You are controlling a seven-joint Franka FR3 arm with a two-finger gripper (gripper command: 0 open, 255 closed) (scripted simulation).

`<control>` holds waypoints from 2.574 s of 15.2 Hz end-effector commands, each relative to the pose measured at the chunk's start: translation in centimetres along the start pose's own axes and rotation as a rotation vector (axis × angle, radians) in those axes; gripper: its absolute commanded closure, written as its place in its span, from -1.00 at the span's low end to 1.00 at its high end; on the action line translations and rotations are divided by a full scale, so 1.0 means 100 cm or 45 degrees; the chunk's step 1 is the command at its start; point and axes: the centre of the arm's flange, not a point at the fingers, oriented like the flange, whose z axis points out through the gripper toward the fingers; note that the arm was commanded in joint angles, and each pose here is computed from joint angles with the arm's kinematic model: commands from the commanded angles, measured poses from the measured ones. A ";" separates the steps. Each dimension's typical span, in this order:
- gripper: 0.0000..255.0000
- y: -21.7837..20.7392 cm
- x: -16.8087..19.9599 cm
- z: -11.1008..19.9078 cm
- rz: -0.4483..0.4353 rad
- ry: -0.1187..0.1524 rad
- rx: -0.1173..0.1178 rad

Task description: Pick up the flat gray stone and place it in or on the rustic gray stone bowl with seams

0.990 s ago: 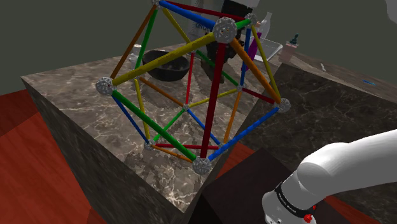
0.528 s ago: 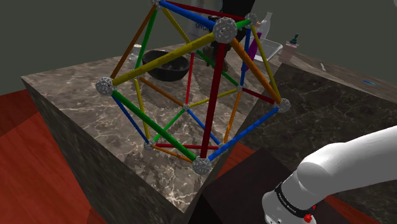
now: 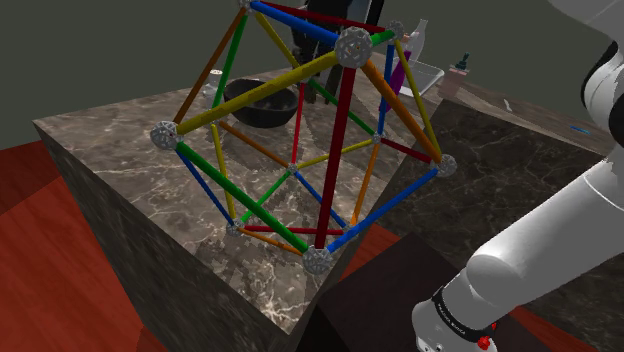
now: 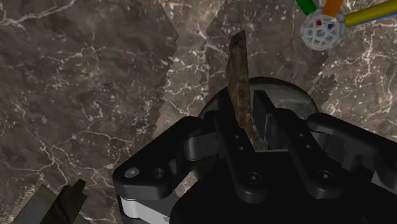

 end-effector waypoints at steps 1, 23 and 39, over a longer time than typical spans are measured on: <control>1.00 -0.011 0.024 -0.001 0.002 0.000 0.001; 1.00 -0.043 0.103 0.074 0.002 0.000 0.001; -1.00 -0.042 0.103 0.024 0.002 0.000 0.001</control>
